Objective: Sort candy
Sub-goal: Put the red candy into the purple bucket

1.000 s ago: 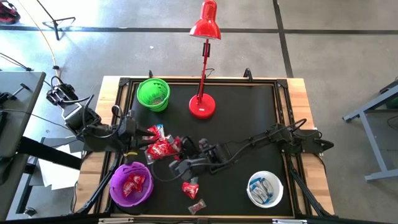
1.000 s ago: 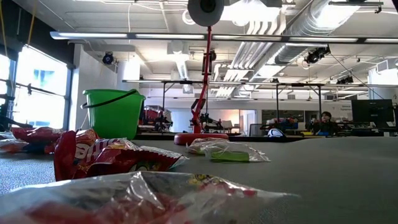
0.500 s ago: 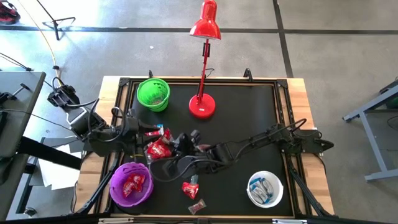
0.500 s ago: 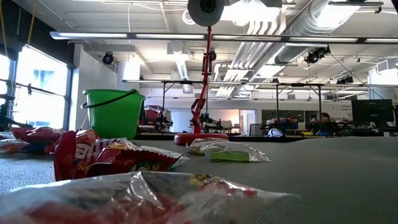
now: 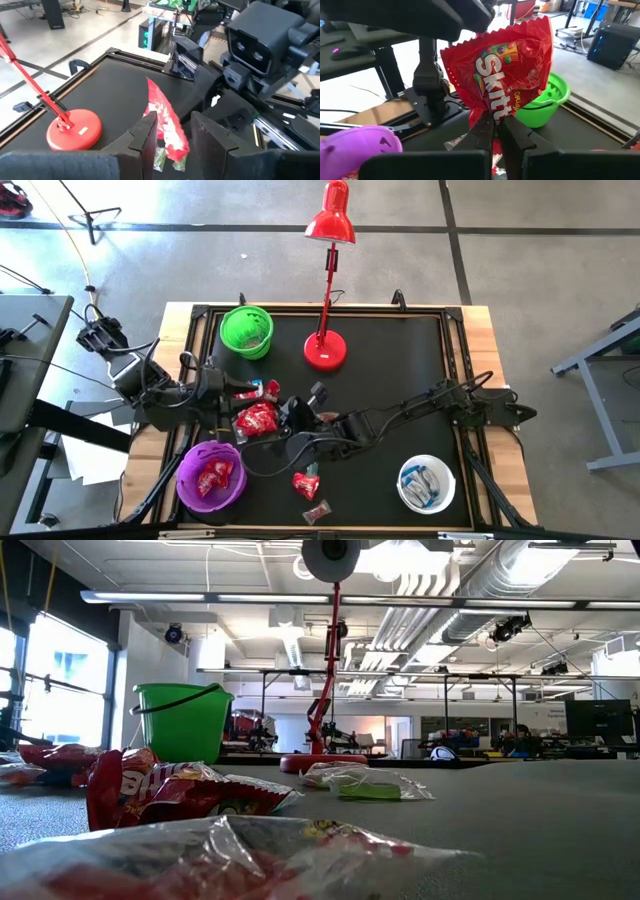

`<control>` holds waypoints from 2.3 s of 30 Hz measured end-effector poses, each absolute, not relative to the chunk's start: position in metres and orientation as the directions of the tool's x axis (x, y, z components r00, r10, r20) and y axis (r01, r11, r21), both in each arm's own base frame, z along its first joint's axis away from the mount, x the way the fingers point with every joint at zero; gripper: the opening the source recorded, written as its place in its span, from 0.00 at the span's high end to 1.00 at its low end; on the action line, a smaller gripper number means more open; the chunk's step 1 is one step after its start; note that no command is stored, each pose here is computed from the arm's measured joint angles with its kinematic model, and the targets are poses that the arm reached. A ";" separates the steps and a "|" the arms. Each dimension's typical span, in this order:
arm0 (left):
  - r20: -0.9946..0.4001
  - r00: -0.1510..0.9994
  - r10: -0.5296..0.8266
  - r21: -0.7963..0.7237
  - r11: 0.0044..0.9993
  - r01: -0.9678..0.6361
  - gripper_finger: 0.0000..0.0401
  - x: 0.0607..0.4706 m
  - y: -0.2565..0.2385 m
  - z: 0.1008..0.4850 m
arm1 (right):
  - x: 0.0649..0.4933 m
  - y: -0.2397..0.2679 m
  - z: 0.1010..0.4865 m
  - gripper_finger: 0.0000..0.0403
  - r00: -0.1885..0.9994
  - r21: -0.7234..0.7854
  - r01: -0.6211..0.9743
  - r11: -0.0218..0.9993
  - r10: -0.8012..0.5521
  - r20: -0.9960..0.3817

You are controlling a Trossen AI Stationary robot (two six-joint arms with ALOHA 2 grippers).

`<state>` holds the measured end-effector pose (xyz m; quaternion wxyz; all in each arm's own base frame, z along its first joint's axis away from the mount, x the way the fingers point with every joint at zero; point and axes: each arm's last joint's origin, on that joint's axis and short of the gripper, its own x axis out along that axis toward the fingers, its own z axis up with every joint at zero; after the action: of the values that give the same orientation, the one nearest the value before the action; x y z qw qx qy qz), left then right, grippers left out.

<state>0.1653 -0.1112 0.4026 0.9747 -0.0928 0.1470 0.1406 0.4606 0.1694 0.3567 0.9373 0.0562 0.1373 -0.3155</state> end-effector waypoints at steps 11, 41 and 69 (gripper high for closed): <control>-0.318 0.910 0.265 0.006 0.961 -0.278 0.60 0.170 -0.114 0.399 | 0.460 0.171 0.357 0.98 0.766 -0.038 0.589 0.807 -0.573 -0.293; -0.396 0.885 0.245 0.058 0.968 -0.243 0.94 0.192 -0.109 0.389 | 0.462 0.172 0.362 0.98 0.763 -0.129 0.587 0.799 -0.599 -0.243; -0.389 0.893 0.226 -0.023 0.967 -0.254 0.98 0.185 -0.104 0.394 | 0.432 0.177 0.374 0.52 0.741 -0.173 0.569 0.804 -0.592 -0.316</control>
<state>0.1846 -0.1041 0.3936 0.9722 -0.0365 0.1956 0.1234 0.4320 0.1768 0.3740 0.9325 -0.0327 0.1805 -0.3112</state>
